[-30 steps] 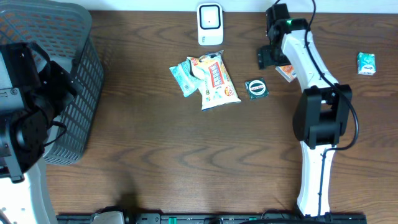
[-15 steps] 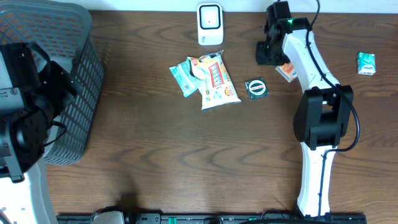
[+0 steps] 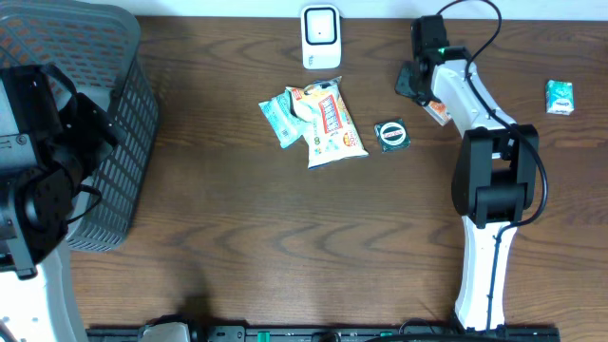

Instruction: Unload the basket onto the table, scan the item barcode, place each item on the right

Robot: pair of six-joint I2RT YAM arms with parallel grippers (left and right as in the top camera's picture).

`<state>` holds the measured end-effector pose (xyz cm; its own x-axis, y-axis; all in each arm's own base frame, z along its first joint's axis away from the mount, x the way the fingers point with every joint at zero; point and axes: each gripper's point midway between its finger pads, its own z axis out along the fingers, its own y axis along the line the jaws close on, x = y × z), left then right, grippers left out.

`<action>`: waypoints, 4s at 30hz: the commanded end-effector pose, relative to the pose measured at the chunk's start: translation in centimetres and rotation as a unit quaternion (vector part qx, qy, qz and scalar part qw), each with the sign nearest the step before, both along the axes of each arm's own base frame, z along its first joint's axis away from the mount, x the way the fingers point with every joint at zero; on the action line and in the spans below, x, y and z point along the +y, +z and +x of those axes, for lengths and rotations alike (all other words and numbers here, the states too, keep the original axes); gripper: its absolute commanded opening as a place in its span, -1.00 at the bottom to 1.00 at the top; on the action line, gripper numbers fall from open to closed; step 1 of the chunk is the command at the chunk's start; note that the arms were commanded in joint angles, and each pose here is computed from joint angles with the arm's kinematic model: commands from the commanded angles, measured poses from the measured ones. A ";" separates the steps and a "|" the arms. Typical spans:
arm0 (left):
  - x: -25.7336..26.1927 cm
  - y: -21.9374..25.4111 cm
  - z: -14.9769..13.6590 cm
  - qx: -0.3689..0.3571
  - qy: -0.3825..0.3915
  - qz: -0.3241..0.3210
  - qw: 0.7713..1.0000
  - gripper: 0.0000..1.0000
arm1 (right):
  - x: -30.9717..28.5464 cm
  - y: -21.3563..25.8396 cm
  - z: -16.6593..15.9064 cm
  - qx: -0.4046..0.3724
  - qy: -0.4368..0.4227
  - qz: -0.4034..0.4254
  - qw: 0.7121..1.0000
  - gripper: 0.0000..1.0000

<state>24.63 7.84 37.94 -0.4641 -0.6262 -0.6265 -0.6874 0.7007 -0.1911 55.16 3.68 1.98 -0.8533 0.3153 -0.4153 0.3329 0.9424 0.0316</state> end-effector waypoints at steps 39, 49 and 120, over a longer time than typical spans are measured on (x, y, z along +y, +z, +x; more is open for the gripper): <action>0.2 0.2 -0.1 -0.003 0.007 -0.001 1.000 0.96 | -14.3 6.4 -7.9 0.057 -0.094 0.063 0.992 0.40; 0.2 0.2 -0.1 -0.003 0.007 -0.001 1.000 0.96 | -12.4 1.2 -7.4 0.004 -0.056 0.243 0.968 0.81; 0.2 0.2 -0.1 -0.003 0.007 -0.001 1.000 0.96 | 12.2 18.0 -8.8 -0.166 0.439 0.590 0.657 -0.98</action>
<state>24.63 7.85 37.94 -0.4639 -0.6264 -0.6265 -0.6877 0.7004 -0.1911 46.46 15.50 20.22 -0.8333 0.0484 -0.5507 -0.5497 0.0323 0.8347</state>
